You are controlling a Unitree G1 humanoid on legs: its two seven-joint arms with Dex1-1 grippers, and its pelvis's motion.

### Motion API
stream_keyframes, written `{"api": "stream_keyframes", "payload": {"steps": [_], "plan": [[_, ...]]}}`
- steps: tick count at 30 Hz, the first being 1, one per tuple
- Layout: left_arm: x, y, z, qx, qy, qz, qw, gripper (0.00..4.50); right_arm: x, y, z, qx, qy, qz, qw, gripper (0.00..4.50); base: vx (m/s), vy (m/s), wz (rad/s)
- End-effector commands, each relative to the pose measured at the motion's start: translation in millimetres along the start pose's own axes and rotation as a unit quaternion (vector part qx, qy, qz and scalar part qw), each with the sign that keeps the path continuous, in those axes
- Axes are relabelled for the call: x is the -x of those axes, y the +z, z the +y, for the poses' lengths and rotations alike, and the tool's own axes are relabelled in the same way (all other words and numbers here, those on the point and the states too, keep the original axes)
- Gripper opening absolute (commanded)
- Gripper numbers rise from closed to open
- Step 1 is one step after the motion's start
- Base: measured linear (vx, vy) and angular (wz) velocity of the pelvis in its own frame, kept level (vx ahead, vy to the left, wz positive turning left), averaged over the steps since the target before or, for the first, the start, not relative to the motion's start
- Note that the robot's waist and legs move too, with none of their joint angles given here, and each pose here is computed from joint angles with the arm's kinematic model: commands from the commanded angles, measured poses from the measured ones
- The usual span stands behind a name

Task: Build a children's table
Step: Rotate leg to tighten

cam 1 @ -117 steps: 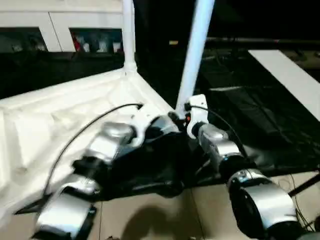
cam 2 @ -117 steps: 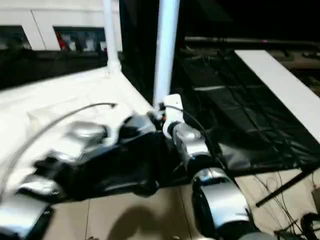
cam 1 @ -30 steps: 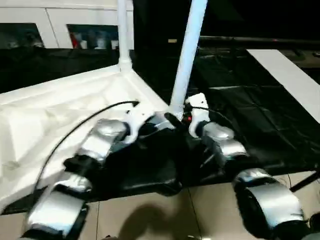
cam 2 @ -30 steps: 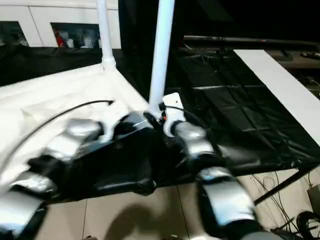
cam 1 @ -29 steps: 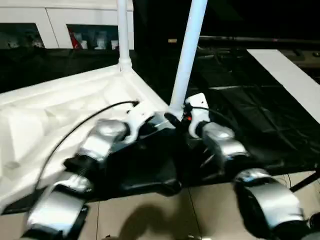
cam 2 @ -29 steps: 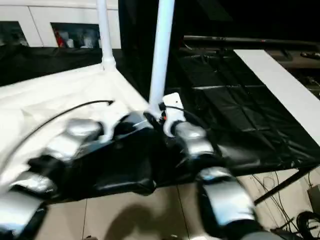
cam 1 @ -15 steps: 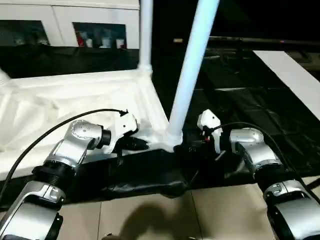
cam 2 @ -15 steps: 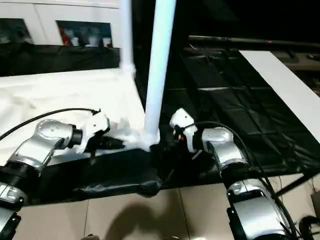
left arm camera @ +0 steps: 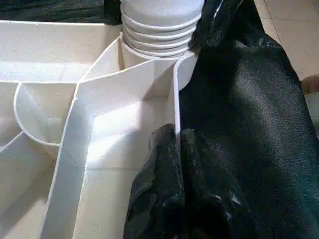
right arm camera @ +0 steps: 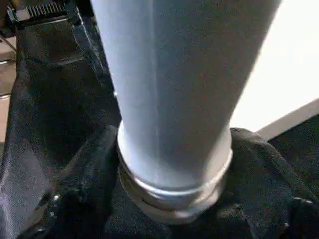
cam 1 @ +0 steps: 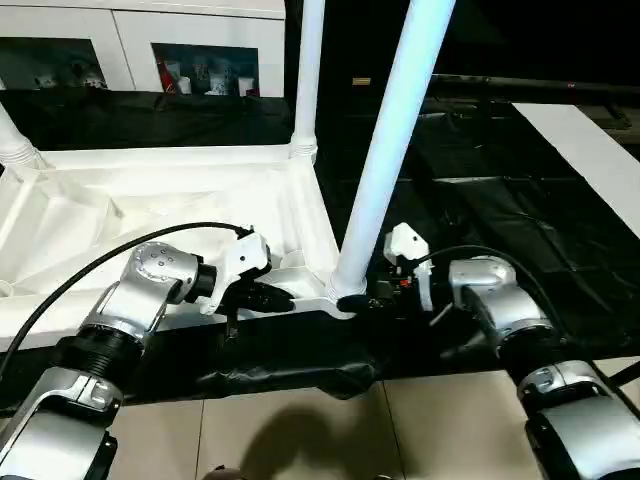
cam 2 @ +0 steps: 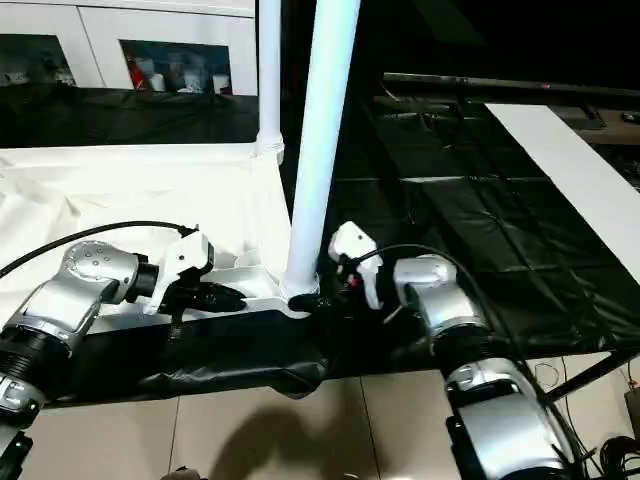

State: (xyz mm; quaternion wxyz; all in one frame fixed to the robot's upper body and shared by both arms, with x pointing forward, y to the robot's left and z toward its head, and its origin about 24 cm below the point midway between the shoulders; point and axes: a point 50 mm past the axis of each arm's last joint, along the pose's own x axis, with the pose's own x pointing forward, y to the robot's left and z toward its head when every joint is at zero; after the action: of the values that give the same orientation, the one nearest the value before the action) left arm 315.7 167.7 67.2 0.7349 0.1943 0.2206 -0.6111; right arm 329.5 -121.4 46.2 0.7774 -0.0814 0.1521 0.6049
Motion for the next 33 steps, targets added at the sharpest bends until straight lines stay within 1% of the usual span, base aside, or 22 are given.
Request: {"api": "stream_keyframes", "payload": {"steps": [1, 3, 8, 10, 12, 13, 15, 16, 17, 18, 19, 21, 22, 23, 24, 26, 27, 28, 30, 32, 33], "plan": [[-8.0, 3.2, -7.5, -0.008, -0.033, -0.005, 0.999, 0.00, 1.0, 6.1, -3.6, 0.003, -0.005, -0.010, 1.000, 2.93, 0.000, 0.000, 0.00], [-7.5, 2.5, -8.3, -0.007, -0.034, -0.004, 0.999, 0.00, -1.4, 5.7, -2.5, 0.000, -0.002, -0.012, 1.000, 2.79, 0.000, 0.000, 0.00], [-6.3, 1.5, -8.3, -0.005, -0.034, -0.002, 0.999, 0.00, -6.8, 4.0, 0.6, -0.007, 0.004, -0.015, 1.000, 2.72, 0.000, 0.000, 0.00], [-7.3, 1.2, -7.1, -0.002, -0.025, -0.002, 1.000, 0.00, -7.6, 0.9, -0.1, -0.017, -0.016, -0.017, 1.000, 2.72, 0.000, 0.000, 0.00], [-10.1, 0.5, -1.5, 0.000, 0.011, 0.003, 1.000, 0.00, -8.9, -3.2, -5.8, -0.033, -0.076, -0.021, 0.996, 2.72, 0.000, 0.000, 0.00], [-11.9, 0.1, 2.3, 0.005, 0.035, 0.006, 0.999, 0.00, -9.7, -5.0, -9.7, -0.055, -0.114, -0.030, 0.991, 2.72, 0.000, 0.000, 0.00], [-16.9, 1.0, 12.2, 0.019, 0.096, 0.007, 0.995, 0.00, -12.4, -8.9, -15.7, -0.096, -0.188, -0.047, 0.976, 2.70, 0.000, 0.000, 0.00], [-18.5, 1.7, 14.9, 0.024, 0.112, 0.006, 0.993, 0.00, -13.5, -9.9, -16.9, -0.106, -0.206, -0.051, 0.971, 2.70, 0.000, 0.000, 0.00], [-22.3, 4.0, 18.3, 0.035, 0.136, 0.000, 0.990, 0.00, -16.3, -11.4, -18.7, -0.127, -0.240, -0.059, 0.961, 2.70, 0.000, 0.000, 0.00], [-28.8, 8.0, 22.8, 0.053, 0.172, -0.007, 0.984, 0.00, -21.2, -13.3, -21.4, -0.156, -0.295, -0.064, 0.940, 2.70, 0.000, 0.000, 0.00], [-31.9, 9.9, 24.8, 0.062, 0.188, -0.008, 0.980, 0.00, -23.6, -14.2, -22.4, -0.168, -0.321, -0.064, 0.930, 2.70, 0.000, 0.000, 0.00], [-39.4, 16.0, 30.4, 0.096, 0.232, -0.021, 0.968, 0.00, -31.8, -14.0, -23.0, -0.185, -0.367, -0.059, 0.910, 2.69, 0.000, 0.000, 0.00], [-39.8, 16.6, 30.8, 0.097, 0.235, -0.022, 0.967, 0.00, -32.4, -13.9, -23.1, -0.187, -0.370, -0.059, 0.908, 2.69, 0.000, 0.000, 0.00], [-44.5, 21.9, 34.2, 0.105, 0.265, -0.034, 0.958, 0.00, -38.1, -12.3, -23.4, -0.209, -0.399, -0.063, 0.891, 2.69, 0.000, 0.000, 0.00], [-51.0, 27.7, 35.2, 0.106, 0.280, -0.040, 0.953, 0.00, -46.7, -6.1, -22.8, -0.223, -0.419, -0.074, 0.877, 2.69, 0.000, 0.000, 0.00], [-54.7, 31.0, 35.0, 0.103, 0.282, -0.043, 0.953, 0.00, -52.4, -0.4, -22.2, -0.223, -0.423, -0.082, 0.875, 2.69, 0.000, 0.000, 0.00], [-58.1, 32.2, 32.8, 0.095, 0.266, -0.042, 0.958, 0.00, -58.2, 6.4, -21.2, -0.209, -0.414, -0.084, 0.882, 2.69, 0.000, 0.000, 0.00], [-58.1, 32.2, 32.8, 0.095, 0.266, -0.042, 0.958, 0.00, -58.2, 6.4, -21.2, -0.209, -0.414, -0.084, 0.882, 2.69, 0.000, 0.000, 0.00], [-57.9, 30.5, 29.4, 0.076, 0.238, -0.035, 0.968, 0.00, -61.7, 16.2, -20.9, -0.162, -0.389, -0.087, 0.902, 2.69, 0.000, 0.000, 0.00], [-57.0, 30.0, 28.5, 0.070, 0.232, -0.034, 0.970, 0.00, -61.0, 17.7, -21.1, -0.159, -0.379, -0.094, 0.907, 2.69, 0.000, 0.000, 0.00], [-55.4, 28.4, 27.2, 0.062, 0.221, -0.031, 0.973, 0.00, -58.4, 19.5, -21.5, -0.154, -0.361, -0.105, 0.914, 2.69, 0.000, 0.000, 0.00]]}}
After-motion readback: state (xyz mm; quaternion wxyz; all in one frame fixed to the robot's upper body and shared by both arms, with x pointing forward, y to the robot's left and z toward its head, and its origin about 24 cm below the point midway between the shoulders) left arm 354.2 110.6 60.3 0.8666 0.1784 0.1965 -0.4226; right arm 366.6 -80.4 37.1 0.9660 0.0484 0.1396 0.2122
